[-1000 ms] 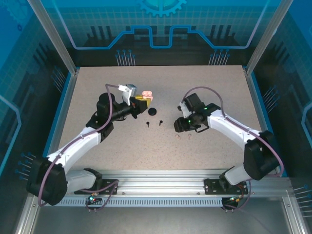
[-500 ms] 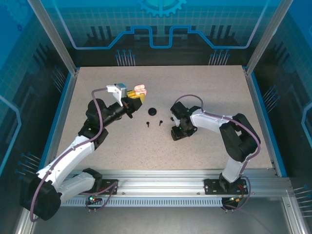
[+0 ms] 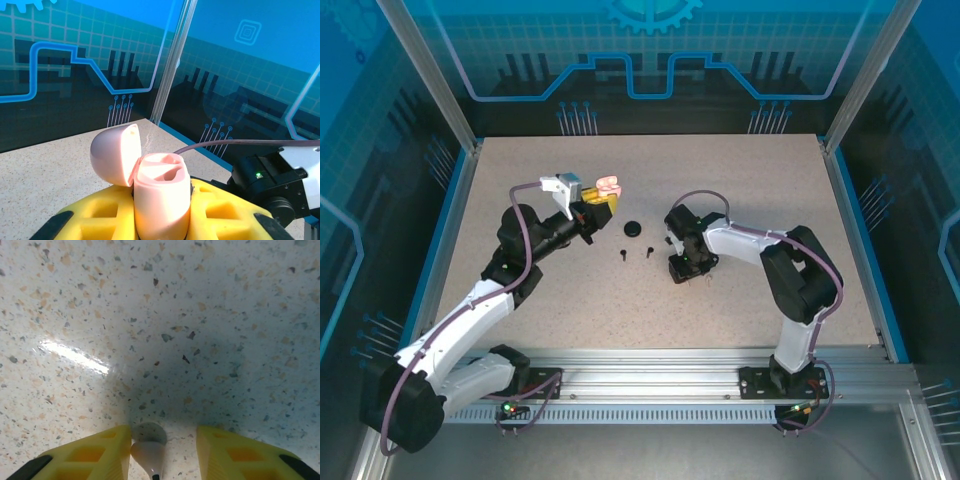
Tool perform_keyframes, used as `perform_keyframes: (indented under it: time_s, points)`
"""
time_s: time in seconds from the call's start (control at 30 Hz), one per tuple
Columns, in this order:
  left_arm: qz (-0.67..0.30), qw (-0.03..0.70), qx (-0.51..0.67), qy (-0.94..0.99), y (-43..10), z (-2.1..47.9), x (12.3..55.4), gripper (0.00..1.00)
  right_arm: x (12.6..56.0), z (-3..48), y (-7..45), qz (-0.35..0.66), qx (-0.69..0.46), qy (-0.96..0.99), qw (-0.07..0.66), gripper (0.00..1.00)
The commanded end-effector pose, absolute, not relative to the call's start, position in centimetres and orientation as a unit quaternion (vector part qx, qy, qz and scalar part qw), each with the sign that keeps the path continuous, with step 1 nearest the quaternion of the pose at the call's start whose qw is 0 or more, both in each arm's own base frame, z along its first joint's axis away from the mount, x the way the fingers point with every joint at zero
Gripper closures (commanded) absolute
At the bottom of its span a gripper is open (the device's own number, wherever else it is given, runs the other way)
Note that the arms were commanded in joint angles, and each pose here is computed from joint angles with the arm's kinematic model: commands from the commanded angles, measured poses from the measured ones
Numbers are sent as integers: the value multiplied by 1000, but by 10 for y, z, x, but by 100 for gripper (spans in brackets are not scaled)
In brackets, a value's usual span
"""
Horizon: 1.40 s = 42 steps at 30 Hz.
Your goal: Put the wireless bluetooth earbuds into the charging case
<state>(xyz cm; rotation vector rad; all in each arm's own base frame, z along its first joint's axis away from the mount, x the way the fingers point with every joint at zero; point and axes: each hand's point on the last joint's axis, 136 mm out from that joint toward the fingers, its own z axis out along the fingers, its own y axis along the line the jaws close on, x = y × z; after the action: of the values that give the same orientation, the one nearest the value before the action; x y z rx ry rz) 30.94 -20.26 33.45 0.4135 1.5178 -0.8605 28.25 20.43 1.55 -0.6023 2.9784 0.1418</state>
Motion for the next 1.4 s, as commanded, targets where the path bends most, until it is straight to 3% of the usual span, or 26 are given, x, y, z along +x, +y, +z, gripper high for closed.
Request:
perform_keyframes:
  time_s: [0.0, 0.93, 1.37]
  points:
    - [-373, 630, 176, 658, -201, 336, 306, 100, 278, 16, 207, 35, -216, 975, 41, 61]
    - [-371, 628, 174, 662, -200, 333, 306, 100, 266, 12, 204, 13, -225, 974, 27, 67]
    - [-375, 624, 178, 662, -203, 333, 304, 100, 264, 10, 205, 24, -218, 975, 29, 80]
